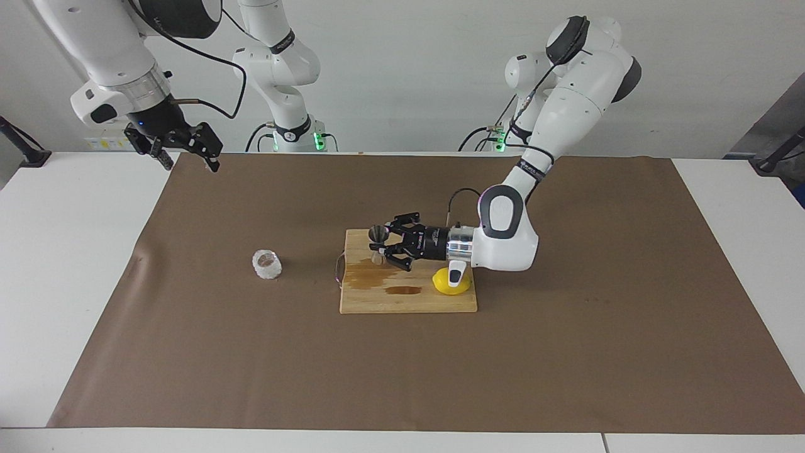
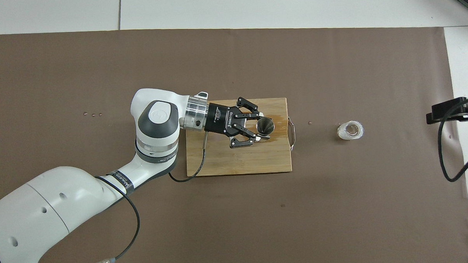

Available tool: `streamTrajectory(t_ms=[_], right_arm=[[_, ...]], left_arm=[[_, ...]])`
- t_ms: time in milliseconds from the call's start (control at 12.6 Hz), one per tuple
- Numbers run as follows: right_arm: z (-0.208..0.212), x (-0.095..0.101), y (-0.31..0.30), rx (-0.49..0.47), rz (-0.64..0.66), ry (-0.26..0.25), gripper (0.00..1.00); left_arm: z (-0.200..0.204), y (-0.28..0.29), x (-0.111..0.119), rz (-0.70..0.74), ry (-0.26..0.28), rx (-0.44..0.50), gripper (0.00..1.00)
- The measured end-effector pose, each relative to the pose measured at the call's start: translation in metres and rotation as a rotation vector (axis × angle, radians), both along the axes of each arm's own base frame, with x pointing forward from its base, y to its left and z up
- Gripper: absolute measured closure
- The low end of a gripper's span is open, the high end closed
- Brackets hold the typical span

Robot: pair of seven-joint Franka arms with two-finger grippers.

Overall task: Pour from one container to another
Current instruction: 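Lower the metal cup onto the board beside the brown stain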

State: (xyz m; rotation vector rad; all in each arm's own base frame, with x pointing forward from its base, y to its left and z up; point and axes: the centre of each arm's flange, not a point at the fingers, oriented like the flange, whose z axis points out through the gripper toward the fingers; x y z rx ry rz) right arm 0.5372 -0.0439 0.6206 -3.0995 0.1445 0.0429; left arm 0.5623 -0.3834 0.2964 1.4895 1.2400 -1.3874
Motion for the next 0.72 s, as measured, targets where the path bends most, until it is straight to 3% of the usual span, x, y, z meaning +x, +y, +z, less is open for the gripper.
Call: streamTrajectory(t_ms=[159, 478, 716], right_arm=[[0.0, 0.0, 0.0, 0.0, 0.0, 0.0, 0.0], [0.0, 0.0, 0.0, 0.0, 0.0, 0.0, 0.0], [0.0, 0.0, 0.0, 0.0, 0.0, 0.0, 0.0]], left_arm=[[-0.006, 0.006, -0.009, 0.001, -0.009, 0.013, 0.53], [0.0, 0.028, -0.016, 0.071, 0.025, 0.012, 0.53], [-0.003, 0.036, -0.023, 0.139, -0.002, 0.022, 0.53]])
